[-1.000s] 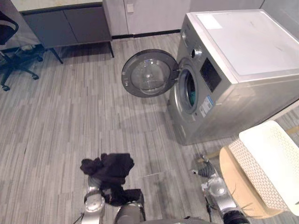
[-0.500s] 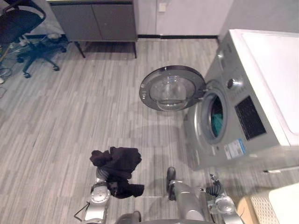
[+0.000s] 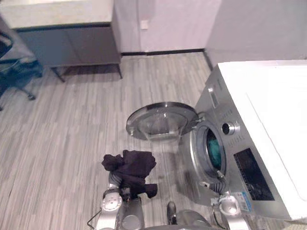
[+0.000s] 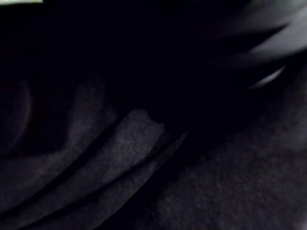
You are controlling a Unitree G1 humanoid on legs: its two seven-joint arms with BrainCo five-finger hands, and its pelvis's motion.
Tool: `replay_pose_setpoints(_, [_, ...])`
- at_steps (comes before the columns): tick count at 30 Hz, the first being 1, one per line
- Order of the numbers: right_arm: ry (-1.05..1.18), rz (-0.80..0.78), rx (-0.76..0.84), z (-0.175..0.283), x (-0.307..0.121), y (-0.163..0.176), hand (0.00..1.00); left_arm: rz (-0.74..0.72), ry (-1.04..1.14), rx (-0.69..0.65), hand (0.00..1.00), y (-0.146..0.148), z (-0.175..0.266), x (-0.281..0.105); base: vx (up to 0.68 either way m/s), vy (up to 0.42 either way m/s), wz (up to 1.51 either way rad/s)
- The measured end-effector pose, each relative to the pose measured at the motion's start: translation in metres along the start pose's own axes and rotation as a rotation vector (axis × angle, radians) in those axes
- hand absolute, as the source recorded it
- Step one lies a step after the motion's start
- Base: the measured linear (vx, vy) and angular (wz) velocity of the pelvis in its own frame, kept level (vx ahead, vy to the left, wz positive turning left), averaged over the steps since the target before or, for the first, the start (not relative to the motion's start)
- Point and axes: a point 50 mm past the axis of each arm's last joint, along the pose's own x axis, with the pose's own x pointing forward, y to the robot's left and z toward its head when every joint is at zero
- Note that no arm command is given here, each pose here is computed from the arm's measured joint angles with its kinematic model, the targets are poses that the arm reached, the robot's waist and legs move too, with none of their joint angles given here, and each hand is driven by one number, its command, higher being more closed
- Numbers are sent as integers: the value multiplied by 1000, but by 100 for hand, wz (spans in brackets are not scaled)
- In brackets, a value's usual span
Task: Pick up the laundry basket with both hands and put the clothes into the washing machine.
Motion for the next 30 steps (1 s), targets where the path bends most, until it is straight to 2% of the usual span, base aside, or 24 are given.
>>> replay_pose_setpoints(4, [42,42,64,-7,-10,23,0,13,-16,54,100,13,2,4,226,353,-150])
replay_pose_setpoints(10, [81,94,35,1,10,38,0,38,-81,138,100,34,20,19,97,166,-154])
replay_pose_setpoints(18, [147,26,-59,-15,22,5,0,54,-8,132,100,37,6,24,139,-89,-98])
replay_pose_setpoints(27, [164,-14,-81,-15,28,-5,0,9,19,114,100,23,0,22,140,164,-108])
replay_pose_setpoints(30, [185,4,-60,-22,23,4,0,15,-66,148,100,23,24,33,48,210,-11])
